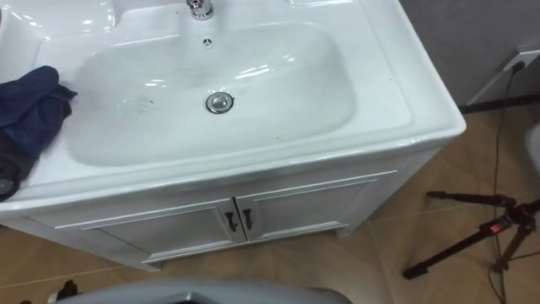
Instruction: Wipe basin
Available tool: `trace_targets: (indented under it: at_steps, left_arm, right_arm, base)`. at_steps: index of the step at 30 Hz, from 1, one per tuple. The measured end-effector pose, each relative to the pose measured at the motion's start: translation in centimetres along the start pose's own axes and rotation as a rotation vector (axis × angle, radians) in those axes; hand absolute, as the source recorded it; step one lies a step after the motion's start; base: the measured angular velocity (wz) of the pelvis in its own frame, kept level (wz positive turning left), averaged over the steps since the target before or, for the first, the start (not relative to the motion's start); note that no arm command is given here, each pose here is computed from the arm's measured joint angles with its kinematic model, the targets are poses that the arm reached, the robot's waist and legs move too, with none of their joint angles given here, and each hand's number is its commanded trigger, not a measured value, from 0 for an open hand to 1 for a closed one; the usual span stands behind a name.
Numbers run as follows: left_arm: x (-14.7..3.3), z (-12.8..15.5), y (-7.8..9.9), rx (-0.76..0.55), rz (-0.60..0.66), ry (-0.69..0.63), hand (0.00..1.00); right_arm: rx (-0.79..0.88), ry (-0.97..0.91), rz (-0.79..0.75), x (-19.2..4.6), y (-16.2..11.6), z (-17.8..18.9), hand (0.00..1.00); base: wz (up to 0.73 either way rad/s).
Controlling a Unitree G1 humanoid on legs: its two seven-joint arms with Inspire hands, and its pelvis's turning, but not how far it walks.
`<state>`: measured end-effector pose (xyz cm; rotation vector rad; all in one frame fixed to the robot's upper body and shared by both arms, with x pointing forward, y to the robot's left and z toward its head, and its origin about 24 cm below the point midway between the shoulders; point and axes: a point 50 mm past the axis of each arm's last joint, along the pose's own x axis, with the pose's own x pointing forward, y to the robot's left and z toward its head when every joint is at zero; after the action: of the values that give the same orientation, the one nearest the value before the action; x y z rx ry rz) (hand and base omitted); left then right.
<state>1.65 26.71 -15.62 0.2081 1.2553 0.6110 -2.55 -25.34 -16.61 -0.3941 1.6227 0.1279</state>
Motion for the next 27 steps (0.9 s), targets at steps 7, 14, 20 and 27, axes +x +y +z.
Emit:
trace_targets:
  at_steps: [7,14,20,27]
  left_arm:
    - [0.0,-0.4,-0.1,0.046,-0.026,0.019,0.00]
    - [-0.3,-0.9,-0.9,0.082,-0.067,0.052,0.00]
    - [-0.5,-1.5,-1.4,0.120,-0.130,0.082,0.00]
    - [-0.4,-0.7,-2.2,0.133,-0.200,0.063,0.00]
  right_arm:
    - [-0.034,0.013,0.016,0.1,0.7,0.0,0.00]
    - [-0.031,0.028,0.031,0.1,1.4,0.1,0.00]
    - [-0.032,0.030,0.031,0.1,1.1,0.8,0.00]
    - [-0.045,0.014,0.032,0.1,1.0,1.5,0.00]
  base:
    - [-0.02]
    - [0.00]
    - [-0.01]
    - [-0.05]
